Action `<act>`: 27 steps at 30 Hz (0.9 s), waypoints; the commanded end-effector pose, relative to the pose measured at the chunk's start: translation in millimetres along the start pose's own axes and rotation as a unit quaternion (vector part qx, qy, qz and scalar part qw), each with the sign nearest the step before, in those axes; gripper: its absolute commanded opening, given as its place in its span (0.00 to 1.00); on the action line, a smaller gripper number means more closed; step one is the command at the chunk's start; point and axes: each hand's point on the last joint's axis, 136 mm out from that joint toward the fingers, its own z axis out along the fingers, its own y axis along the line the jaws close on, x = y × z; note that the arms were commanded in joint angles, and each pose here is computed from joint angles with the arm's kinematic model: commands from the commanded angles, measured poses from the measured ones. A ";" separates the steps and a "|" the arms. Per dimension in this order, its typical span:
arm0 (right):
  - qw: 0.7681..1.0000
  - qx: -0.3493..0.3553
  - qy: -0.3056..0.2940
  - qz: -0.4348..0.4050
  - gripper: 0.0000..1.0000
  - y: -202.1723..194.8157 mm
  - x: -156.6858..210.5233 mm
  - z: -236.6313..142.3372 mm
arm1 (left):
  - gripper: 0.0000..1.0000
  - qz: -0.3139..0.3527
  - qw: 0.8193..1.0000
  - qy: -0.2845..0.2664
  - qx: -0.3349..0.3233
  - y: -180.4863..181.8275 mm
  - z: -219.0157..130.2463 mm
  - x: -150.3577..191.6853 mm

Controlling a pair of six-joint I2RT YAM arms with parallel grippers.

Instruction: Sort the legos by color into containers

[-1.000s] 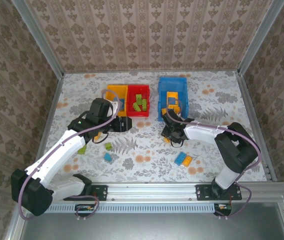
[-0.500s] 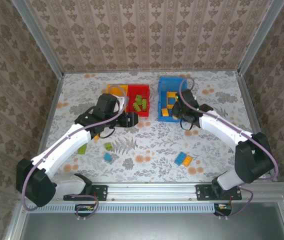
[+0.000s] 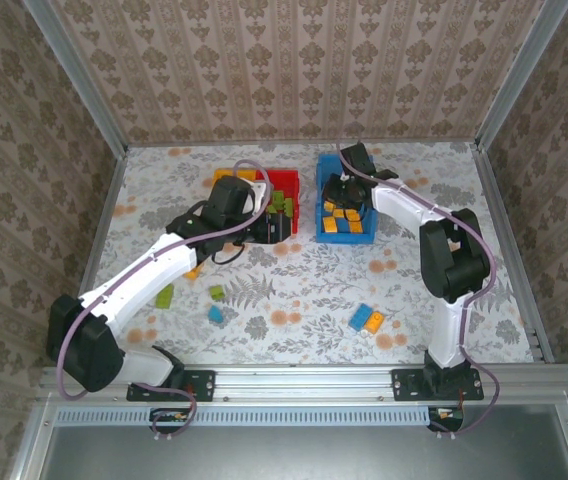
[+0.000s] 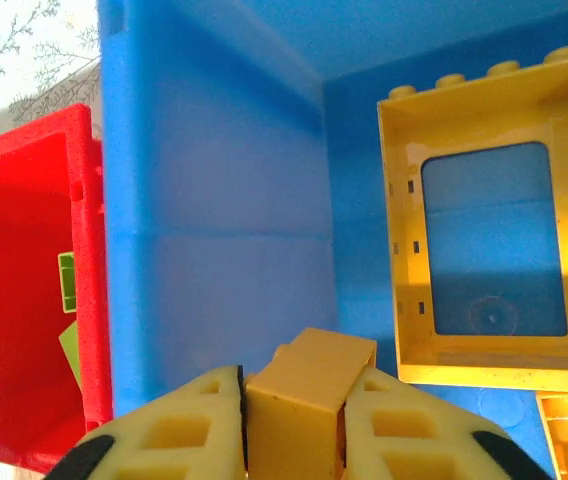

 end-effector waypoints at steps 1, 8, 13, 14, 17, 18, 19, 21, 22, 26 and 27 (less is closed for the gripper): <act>0.999 -0.028 0.014 0.013 0.35 3.4 0.3 -1.1 | 0.57 0.001 1.000 -0.025 0.006 -11.2 -8.3 -15.7; 0.999 -0.033 0.014 0.013 0.53 2.0 0.3 -11.5 | 0.57 -0.001 1.000 -0.023 -0.001 -8.5 -11.3 -12.6; 0.999 -0.041 0.004 0.008 0.54 6.0 -2.8 -26.4 | 0.57 -0.002 1.000 -0.023 -0.005 -7.6 -13.2 -10.7; 0.999 -0.040 0.001 0.007 0.54 6.1 -3.9 -31.0 | 0.57 -0.002 1.000 -0.023 -0.009 -6.5 -14.2 -10.7; 0.999 -0.041 -0.017 -0.005 0.54 9.9 -10.7 -50.0 | 0.57 -0.006 0.999 -0.017 -0.030 1.3 -18.2 -5.5; 0.999 -0.042 -0.025 -0.013 0.54 12.3 -12.2 -58.5 | 0.57 -0.008 0.999 -0.011 -0.040 5.1 -19.6 -1.4; 0.998 -0.044 -0.031 -0.023 0.54 14.6 -13.1 -66.6 | 0.57 -0.010 0.999 -0.007 -0.049 9.1 -21.6 1.8; 0.996 -0.046 -0.044 -0.060 0.54 23.3 -11.7 -85.4 | 0.57 -0.026 0.996 0.014 -0.089 25.4 -29.5 17.4; 0.994 -0.050 -0.046 -0.081 0.55 27.9 -7.8 -91.7 | 0.57 -0.036 0.993 0.024 -0.108 33.4 -34.1 26.2; 0.969 -0.138 -0.053 -0.199 0.60 72.1 36.8 -119.4 | 0.59 -0.067 0.976 0.087 -0.190 72.1 -61.6 84.3; 0.953 -0.174 -0.054 -0.242 0.63 87.4 57.9 -126.7 | 0.60 -0.075 0.968 0.110 -0.212 82.8 -68.9 103.6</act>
